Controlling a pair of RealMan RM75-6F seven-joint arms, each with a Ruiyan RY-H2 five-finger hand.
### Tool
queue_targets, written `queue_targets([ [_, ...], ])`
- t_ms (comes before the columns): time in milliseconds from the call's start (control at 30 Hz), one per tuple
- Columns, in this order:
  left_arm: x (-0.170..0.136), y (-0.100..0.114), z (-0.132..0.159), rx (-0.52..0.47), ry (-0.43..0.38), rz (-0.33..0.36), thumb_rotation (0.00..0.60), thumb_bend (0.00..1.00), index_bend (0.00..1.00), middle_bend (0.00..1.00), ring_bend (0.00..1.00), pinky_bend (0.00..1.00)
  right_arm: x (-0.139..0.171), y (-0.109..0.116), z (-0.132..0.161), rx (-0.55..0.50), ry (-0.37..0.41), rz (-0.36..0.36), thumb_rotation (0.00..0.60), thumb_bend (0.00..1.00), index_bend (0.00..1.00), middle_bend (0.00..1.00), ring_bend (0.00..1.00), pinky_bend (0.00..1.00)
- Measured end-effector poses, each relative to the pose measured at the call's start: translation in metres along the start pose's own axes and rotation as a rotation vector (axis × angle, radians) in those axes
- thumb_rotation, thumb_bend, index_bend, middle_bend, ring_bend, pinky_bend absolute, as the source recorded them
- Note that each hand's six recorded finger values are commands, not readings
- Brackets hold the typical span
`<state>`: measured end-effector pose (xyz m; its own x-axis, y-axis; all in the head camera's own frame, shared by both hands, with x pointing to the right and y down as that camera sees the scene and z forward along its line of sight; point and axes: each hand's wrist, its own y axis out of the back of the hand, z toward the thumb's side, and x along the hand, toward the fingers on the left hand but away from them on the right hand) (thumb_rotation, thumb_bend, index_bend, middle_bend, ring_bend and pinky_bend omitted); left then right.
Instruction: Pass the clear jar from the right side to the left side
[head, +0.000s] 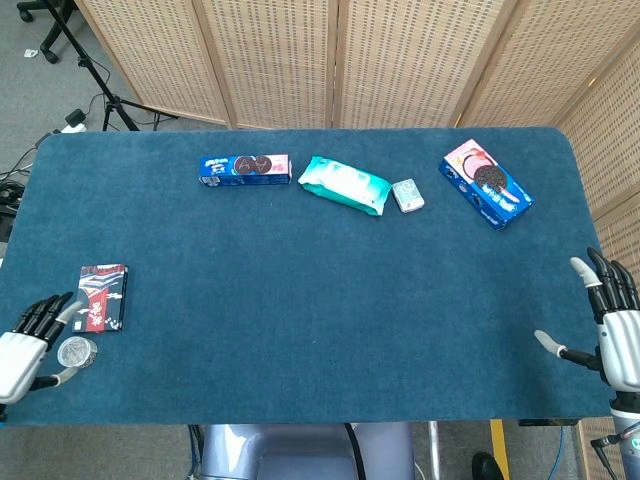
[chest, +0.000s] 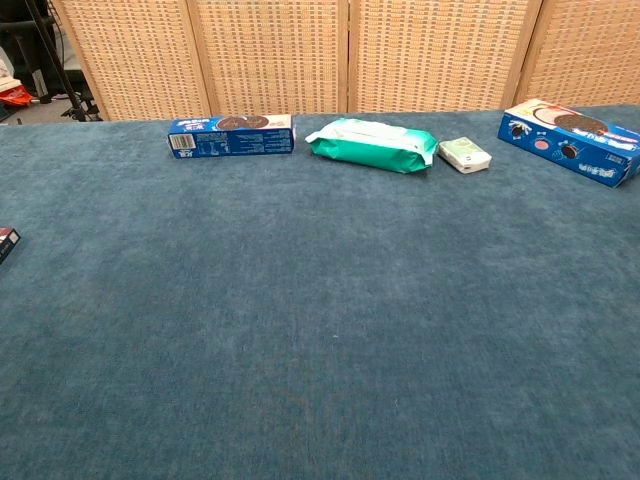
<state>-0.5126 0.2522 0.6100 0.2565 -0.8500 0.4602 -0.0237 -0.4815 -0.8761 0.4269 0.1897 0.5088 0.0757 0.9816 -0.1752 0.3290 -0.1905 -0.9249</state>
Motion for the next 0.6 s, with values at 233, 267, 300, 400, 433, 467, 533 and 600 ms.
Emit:
queue_targets([
  [233, -0.002, 0.037, -0.006, -0.060, 0.106, 0.125, 0.600, 0.00, 0.00, 0.00, 0.00, 0.00, 0.000, 0.000, 0.001, 0.001, 0.003, -0.001, 0.600, 0.00, 0.07, 0.00, 0.00, 0.00],
  [267, -0.002, 0.047, -0.006, -0.079, 0.122, 0.166, 0.600, 0.00, 0.00, 0.00, 0.00, 0.00, 0.001, 0.000, 0.001, 0.002, 0.003, -0.001, 0.600, 0.00, 0.07, 0.00, 0.00, 0.00],
  [300, -0.002, 0.053, -0.005, -0.093, 0.134, 0.194, 0.600, 0.00, 0.00, 0.00, 0.00, 0.00, 0.001, 0.000, 0.001, 0.004, 0.004, -0.002, 0.600, 0.00, 0.07, 0.00, 0.00, 0.00],
  [400, -0.002, 0.068, -0.003, -0.130, 0.172, 0.261, 0.600, 0.00, 0.00, 0.00, 0.00, 0.00, 0.002, -0.001, 0.002, 0.008, 0.007, -0.001, 0.600, 0.00, 0.07, 0.00, 0.00, 0.00],
  [433, -0.001, 0.072, -0.001, -0.138, 0.183, 0.275, 0.600, 0.00, 0.00, 0.00, 0.00, 0.00, 0.002, -0.001, 0.003, 0.008, 0.008, -0.002, 0.600, 0.00, 0.07, 0.00, 0.00, 0.00],
  [467, 0.000, 0.076, 0.002, -0.147, 0.197, 0.291, 0.600, 0.00, 0.00, 0.00, 0.00, 0.00, 0.002, -0.001, 0.003, 0.009, 0.009, -0.004, 0.600, 0.00, 0.07, 0.00, 0.00, 0.00],
  [533, 0.002, 0.081, 0.007, -0.159, 0.217, 0.311, 0.600, 0.00, 0.00, 0.00, 0.00, 0.00, 0.002, 0.000, 0.003, 0.014, 0.012, -0.012, 0.600, 0.00, 0.07, 0.00, 0.00, 0.00],
  [600, 0.006, 0.087, 0.017, -0.185, 0.234, 0.324, 0.600, 0.00, 0.00, 0.00, 0.00, 0.00, 0.002, 0.000, 0.003, 0.027, 0.013, -0.022, 0.600, 0.00, 0.07, 0.00, 0.00, 0.00],
])
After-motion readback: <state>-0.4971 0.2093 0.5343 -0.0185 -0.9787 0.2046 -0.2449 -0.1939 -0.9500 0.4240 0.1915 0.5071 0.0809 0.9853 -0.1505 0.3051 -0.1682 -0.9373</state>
